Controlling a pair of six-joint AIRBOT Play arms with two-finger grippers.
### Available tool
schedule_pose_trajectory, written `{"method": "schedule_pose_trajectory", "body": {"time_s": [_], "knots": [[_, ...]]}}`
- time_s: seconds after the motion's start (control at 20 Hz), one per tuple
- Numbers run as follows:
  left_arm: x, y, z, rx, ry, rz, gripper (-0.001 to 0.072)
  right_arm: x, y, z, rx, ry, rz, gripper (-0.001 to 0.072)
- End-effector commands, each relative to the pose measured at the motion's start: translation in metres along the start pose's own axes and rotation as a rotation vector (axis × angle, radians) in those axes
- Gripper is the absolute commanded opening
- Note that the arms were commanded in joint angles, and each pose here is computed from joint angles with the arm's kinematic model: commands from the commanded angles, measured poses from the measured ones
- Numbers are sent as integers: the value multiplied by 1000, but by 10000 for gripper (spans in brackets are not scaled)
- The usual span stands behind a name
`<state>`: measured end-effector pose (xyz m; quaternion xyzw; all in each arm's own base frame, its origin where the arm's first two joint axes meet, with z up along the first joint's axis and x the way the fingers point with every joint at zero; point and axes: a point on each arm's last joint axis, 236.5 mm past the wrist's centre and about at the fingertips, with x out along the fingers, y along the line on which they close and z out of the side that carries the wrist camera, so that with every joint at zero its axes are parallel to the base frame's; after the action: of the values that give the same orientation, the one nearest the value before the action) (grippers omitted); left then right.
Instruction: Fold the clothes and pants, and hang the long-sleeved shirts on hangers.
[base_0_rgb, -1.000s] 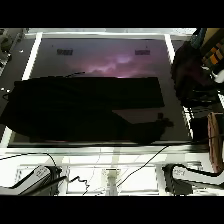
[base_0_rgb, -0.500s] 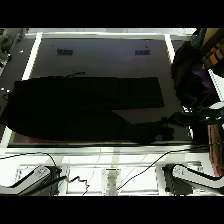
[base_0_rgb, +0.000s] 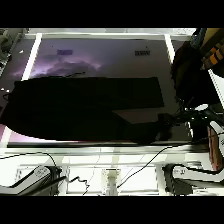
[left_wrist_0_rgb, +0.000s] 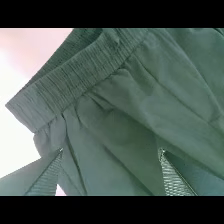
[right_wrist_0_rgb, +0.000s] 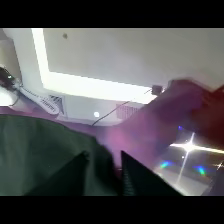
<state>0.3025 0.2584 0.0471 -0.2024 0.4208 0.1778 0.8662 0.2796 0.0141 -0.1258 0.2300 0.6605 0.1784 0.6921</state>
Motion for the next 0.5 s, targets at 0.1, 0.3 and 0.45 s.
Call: {"method": "schedule_pose_trajectory", "body": {"time_s": [0.1,0.3,0.45], "knots": [[0,-3,-4,-12,18,-11,685,0,-5,12,-85,-28,-22,7],[0,-17,5,-77,-21,-74,685,-47,8,75,-171,-187,-65,7],[-2,-28,13,-112,-48,-122,685,-102,31,123,-263,-340,-104,7]]}}
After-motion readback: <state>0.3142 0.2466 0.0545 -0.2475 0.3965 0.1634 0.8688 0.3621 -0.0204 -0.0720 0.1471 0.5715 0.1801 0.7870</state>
